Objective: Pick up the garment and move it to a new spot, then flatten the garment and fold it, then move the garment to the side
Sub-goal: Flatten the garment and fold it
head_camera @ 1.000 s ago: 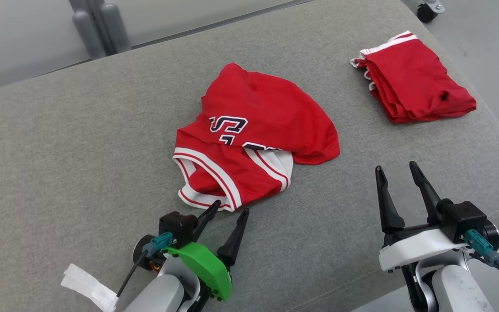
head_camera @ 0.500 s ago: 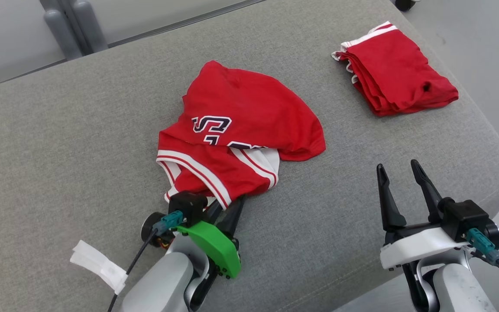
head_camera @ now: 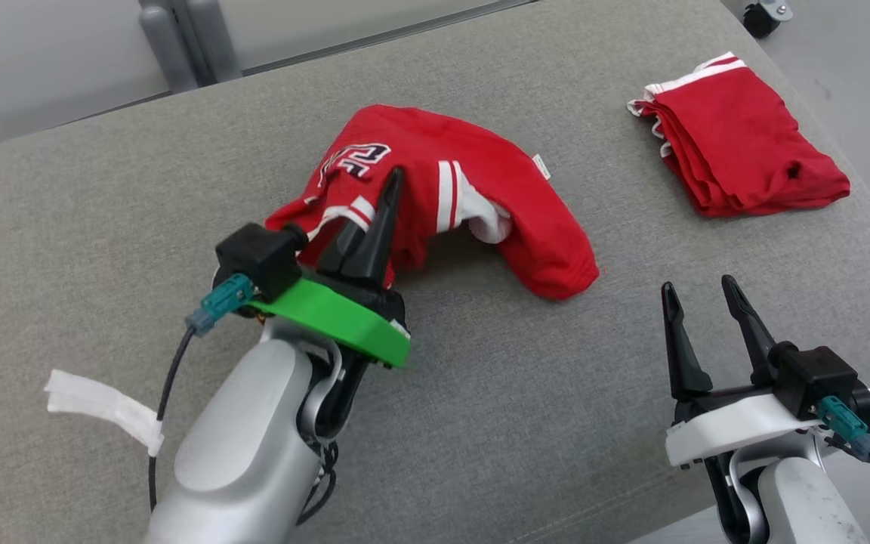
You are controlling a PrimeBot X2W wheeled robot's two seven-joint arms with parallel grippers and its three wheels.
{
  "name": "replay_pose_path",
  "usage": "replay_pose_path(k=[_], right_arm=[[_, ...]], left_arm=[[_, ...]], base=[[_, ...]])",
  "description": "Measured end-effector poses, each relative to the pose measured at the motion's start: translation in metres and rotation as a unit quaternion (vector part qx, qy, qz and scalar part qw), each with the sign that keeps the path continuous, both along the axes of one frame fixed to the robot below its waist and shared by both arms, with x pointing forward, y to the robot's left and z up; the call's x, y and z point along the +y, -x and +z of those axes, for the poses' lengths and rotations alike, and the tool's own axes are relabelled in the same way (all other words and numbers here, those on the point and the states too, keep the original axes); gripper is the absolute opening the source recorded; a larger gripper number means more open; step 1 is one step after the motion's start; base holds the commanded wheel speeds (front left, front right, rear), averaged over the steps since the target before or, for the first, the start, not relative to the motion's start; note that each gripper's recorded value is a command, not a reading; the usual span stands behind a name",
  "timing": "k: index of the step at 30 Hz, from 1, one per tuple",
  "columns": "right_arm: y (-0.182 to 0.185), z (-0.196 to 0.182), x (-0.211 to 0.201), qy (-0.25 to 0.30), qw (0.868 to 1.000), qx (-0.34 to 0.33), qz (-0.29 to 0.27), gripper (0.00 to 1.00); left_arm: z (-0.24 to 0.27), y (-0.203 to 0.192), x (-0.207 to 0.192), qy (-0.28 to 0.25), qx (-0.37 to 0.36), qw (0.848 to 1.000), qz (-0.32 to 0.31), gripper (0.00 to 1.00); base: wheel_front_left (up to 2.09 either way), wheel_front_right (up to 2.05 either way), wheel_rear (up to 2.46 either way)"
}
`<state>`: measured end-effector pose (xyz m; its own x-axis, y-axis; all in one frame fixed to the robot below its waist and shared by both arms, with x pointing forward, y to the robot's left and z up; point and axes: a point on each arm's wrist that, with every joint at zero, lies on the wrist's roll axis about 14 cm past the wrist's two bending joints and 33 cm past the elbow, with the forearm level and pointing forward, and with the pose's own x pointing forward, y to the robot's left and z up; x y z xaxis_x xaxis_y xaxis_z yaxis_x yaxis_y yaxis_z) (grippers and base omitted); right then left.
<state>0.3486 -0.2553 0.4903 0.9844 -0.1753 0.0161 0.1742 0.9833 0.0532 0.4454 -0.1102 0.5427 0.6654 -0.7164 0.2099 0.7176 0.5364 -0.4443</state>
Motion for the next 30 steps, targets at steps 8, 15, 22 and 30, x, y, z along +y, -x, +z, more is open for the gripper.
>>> replay_pose_path(k=[8,15,22,30], right_arm=[[-0.005,0.003,0.013,-0.005,1.000,-0.007,0.020,1.00],[0.003,0.006,0.004,-0.015,1.000,-0.012,0.004,1.00],[0.012,0.004,-0.017,-0.009,0.999,-0.006,-0.031,1.00],[-0.013,-0.002,0.007,-0.006,1.000,0.000,0.013,1.00]], left_arm=[[0.082,-0.038,-0.004,0.012,-0.103,0.995,0.009,0.00],[0.155,-0.051,-0.030,0.049,-0.172,0.984,-0.012,0.00],[0.208,-0.033,-0.035,0.158,-0.184,0.969,-0.045,0.00],[0.080,-0.066,0.048,0.085,-0.060,0.993,0.061,0.00]], base=[[0.00,0.00,0.00],[0.00,0.00,0.00],[0.00,0.00,0.00],[0.00,0.00,0.00]])
